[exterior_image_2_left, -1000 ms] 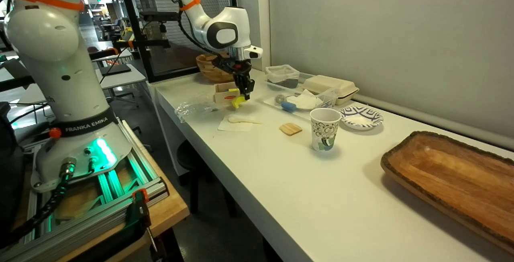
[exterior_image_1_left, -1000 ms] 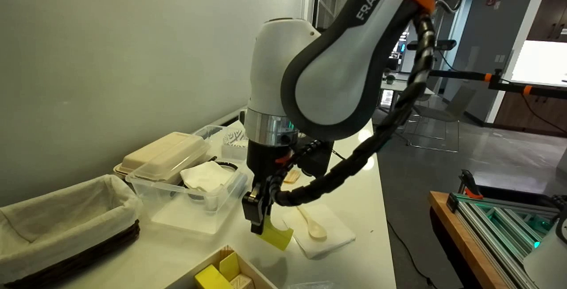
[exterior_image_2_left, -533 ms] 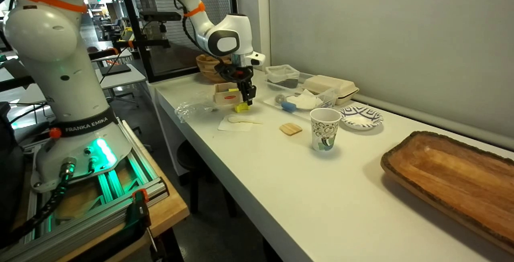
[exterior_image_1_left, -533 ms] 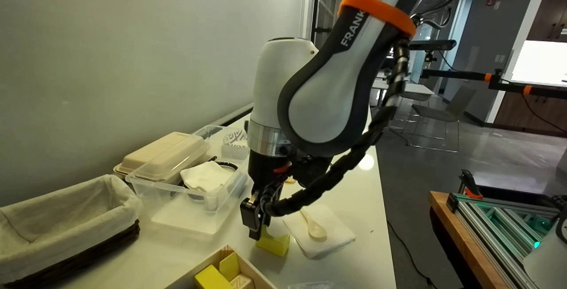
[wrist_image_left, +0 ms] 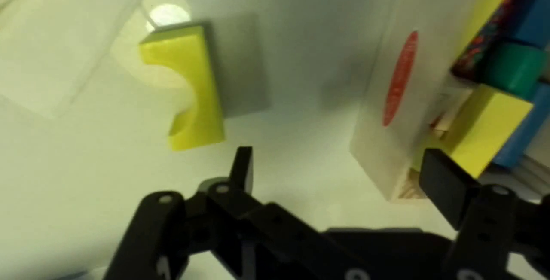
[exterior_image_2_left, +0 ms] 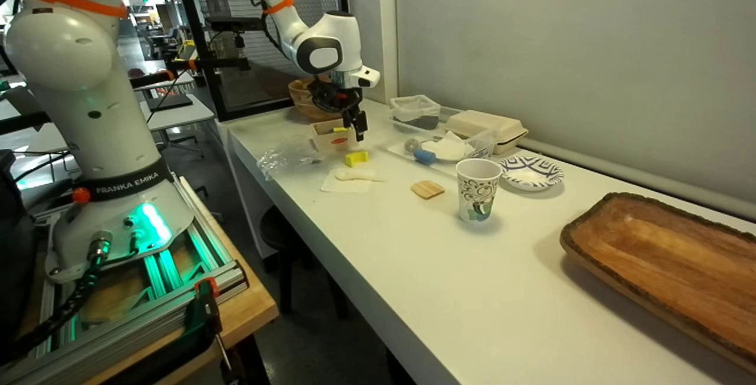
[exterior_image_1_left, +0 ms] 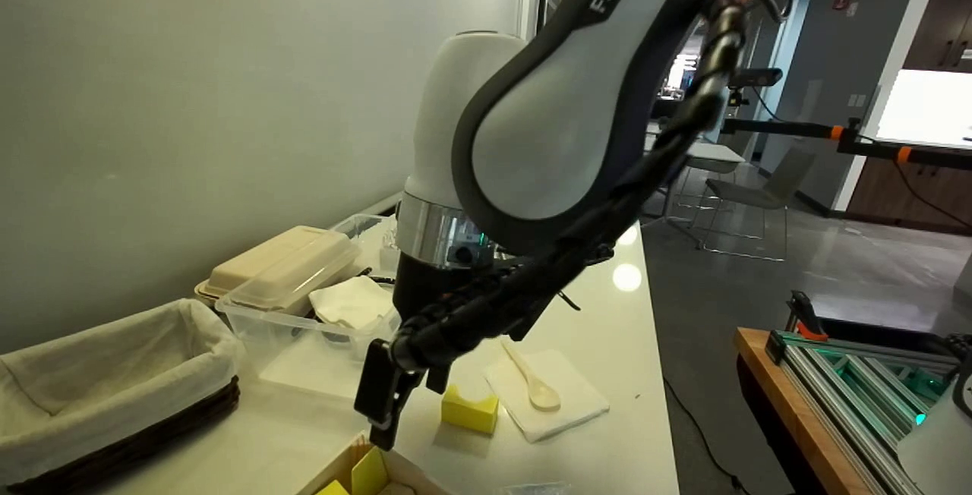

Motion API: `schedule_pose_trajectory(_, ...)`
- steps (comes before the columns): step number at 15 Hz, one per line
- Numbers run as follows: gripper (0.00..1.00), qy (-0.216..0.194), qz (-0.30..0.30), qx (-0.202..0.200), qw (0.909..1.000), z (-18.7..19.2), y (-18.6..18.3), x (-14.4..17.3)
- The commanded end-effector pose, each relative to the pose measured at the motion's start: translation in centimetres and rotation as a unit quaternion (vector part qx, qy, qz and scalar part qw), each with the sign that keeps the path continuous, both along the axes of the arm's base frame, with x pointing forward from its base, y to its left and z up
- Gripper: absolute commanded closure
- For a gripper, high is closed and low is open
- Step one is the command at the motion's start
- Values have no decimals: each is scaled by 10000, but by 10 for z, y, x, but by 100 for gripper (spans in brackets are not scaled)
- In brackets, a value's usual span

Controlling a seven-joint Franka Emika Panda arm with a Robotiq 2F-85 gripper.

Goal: Remove two yellows block from the box

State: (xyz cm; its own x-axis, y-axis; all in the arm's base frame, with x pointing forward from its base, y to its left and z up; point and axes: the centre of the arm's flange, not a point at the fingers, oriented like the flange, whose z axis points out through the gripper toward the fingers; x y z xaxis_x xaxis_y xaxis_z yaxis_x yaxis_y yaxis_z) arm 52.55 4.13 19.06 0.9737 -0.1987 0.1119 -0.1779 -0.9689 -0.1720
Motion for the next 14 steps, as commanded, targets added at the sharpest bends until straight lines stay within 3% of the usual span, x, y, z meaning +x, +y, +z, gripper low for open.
schedule_pose_trajectory(1,0,-213,-40,309,9993,27,31,0)
schedule_pose_trajectory(4,0,-321,49,422,9986,38,44,2)
schedule_pose_trajectory(5,4,-337,139,424,9984,38,45,3)
schedule_pose_trajectory(7,29,-370,305,390,9981,38,44,4)
schedule_pose_trajectory(8,28,-362,351,379,9980,37,44,4)
schedule_pose_trajectory(13,52,-338,533,316,9975,32,42,5)
schedule_pose_trajectory(14,50,-329,556,301,9975,30,42,5)
